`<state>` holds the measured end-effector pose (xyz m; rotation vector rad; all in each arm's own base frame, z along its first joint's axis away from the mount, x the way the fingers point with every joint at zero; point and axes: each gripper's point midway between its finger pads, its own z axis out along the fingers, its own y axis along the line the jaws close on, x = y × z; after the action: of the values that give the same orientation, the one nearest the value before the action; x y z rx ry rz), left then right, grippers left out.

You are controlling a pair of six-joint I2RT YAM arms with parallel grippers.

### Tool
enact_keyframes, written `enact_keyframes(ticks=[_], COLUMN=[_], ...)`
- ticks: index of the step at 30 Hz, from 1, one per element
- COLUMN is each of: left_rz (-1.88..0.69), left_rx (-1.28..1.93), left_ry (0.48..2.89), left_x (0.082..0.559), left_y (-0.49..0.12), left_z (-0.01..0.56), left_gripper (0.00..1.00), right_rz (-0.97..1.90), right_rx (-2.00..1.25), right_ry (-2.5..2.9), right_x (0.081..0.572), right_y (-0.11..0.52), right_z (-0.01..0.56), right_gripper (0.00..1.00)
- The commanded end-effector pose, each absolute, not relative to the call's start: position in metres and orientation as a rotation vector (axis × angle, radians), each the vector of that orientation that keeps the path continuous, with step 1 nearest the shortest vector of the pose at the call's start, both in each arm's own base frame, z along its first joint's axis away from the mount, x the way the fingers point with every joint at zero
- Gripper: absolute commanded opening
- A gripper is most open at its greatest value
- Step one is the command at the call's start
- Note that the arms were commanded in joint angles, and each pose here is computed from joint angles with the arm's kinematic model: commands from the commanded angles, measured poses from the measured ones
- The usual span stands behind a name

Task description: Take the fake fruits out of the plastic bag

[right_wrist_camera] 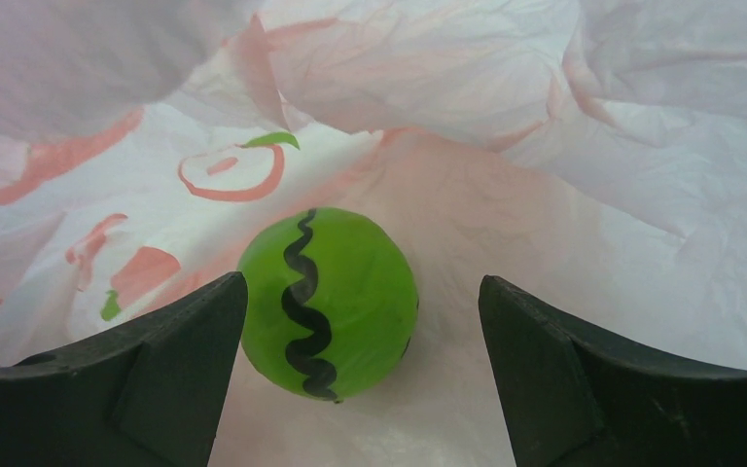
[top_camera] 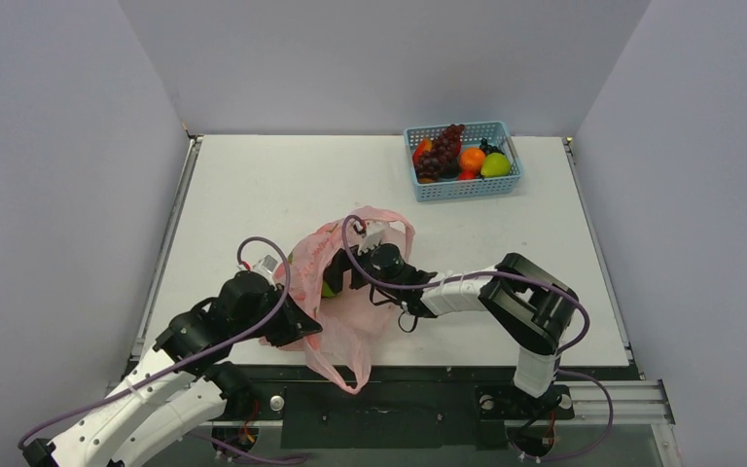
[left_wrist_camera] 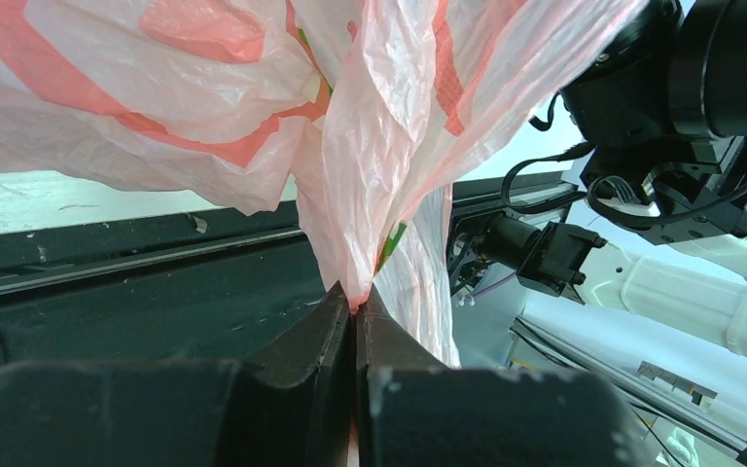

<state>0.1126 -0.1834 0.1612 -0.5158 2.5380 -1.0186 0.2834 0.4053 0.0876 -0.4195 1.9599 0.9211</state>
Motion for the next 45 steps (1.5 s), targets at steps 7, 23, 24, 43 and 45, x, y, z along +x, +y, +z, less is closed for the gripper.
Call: enact_keyframes(ticks=[7, 23, 24, 43, 45], left_rz=[-1.071, -1.048, -1.048, -1.028, -1.025], left_rx=[-0.513, -0.534, -0.536, -0.554, -0.554], left_ry=[2.5, 2.531, 2.53, 2.525, 2.527], left_x=[0.12, 0.113, 0.113, 0.113, 0.113], left_y=[-0.193, -0.187, -0.187, -0.183, -0.183], left_z=[0.164, 0.151, 0.152, 0.148, 0.148], left_gripper=[0.0, 0.0, 0.0, 0.0, 0.0], right_rz=[0.94, 0.845, 0.838, 0.888, 0.892], right_rx=[-0.561, -0.645, -0.644, -0.639, -0.634], right_ry=[1.903, 1.892, 1.891, 1.862, 1.858], right_x=[0.272, 0.283, 0.285, 0.283, 0.282], right_y=[0.429, 0.45, 0.449, 0.454, 0.453], right_z=[0.092, 0.075, 0.076, 0.098, 0.103], right_gripper=[0.85, 0.87, 0.86, 0.33, 0.27])
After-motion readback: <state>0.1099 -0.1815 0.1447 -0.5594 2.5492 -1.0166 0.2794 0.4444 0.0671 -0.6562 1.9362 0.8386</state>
